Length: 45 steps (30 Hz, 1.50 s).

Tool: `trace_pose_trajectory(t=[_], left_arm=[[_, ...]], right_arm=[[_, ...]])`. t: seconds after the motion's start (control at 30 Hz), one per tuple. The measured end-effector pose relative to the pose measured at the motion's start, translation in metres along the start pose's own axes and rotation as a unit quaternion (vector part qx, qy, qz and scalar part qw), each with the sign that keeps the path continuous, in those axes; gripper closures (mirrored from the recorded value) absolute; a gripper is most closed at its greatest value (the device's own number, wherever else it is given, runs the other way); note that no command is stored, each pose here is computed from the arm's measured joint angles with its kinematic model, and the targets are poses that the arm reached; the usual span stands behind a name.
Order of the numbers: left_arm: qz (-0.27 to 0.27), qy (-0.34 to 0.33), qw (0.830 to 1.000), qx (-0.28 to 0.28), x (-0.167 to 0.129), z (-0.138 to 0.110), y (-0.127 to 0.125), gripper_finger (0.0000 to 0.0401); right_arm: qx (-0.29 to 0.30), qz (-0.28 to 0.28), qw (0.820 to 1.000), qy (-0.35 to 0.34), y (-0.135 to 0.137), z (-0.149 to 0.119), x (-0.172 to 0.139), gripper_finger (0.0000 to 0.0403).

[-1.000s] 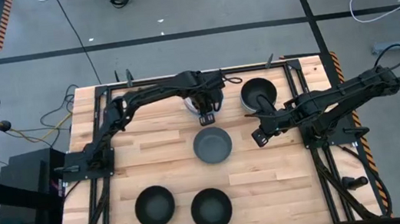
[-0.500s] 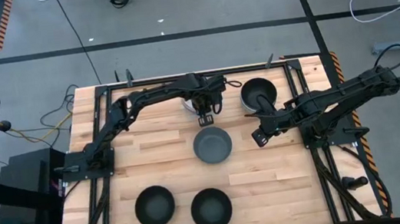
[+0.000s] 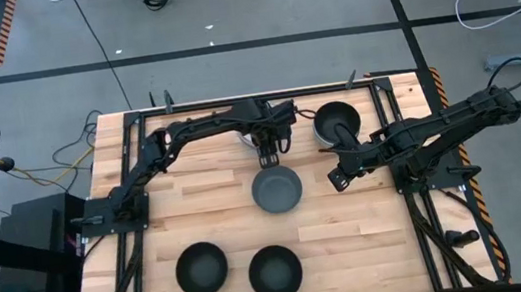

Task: Nest bowls inside each other
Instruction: Stack the stacked bowls on top of the blue bowl, then stack the left black bowl on top of the right black bowl

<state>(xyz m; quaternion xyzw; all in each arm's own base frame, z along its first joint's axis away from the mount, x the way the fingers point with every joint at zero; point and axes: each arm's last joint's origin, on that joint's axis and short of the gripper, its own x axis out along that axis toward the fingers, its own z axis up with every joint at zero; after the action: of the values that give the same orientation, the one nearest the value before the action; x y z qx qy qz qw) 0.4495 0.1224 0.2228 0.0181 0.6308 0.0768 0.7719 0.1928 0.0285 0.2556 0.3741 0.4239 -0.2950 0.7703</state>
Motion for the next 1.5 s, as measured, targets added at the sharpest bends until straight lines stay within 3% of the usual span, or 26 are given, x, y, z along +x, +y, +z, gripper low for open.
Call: trace_pose_trajectory(t=[0.27,0.43,0.67,1.0,1.5], left_arm=[[0.009,-0.033,0.999,-0.016,-0.036,-0.002,0.003,0.0248],[0.002,-0.005,1.000,-0.031,-0.067,-0.007,-0.003,0.0257],[-0.015,0.087,0.996,-0.001,-0.080,-0.023,-0.038,0.0267],[-0.030,0.068,0.997,0.026,-0.099,-0.026,-0.097,0.0270],[-0.047,0.001,0.999,-0.003,-0.161,-0.051,-0.148,0.0283]], right_arm=[[0.000,0.000,1.000,0.000,0.000,0.000,0.000,0.0388],[0.006,0.007,1.000,-0.003,0.001,0.001,0.000,0.0388],[0.028,0.039,0.999,-0.013,0.004,0.014,0.003,0.0388],[0.016,0.069,0.997,0.020,-0.003,0.048,0.024,0.0388],[-0.004,0.081,0.994,0.079,-0.008,0.074,0.075,0.0370]])
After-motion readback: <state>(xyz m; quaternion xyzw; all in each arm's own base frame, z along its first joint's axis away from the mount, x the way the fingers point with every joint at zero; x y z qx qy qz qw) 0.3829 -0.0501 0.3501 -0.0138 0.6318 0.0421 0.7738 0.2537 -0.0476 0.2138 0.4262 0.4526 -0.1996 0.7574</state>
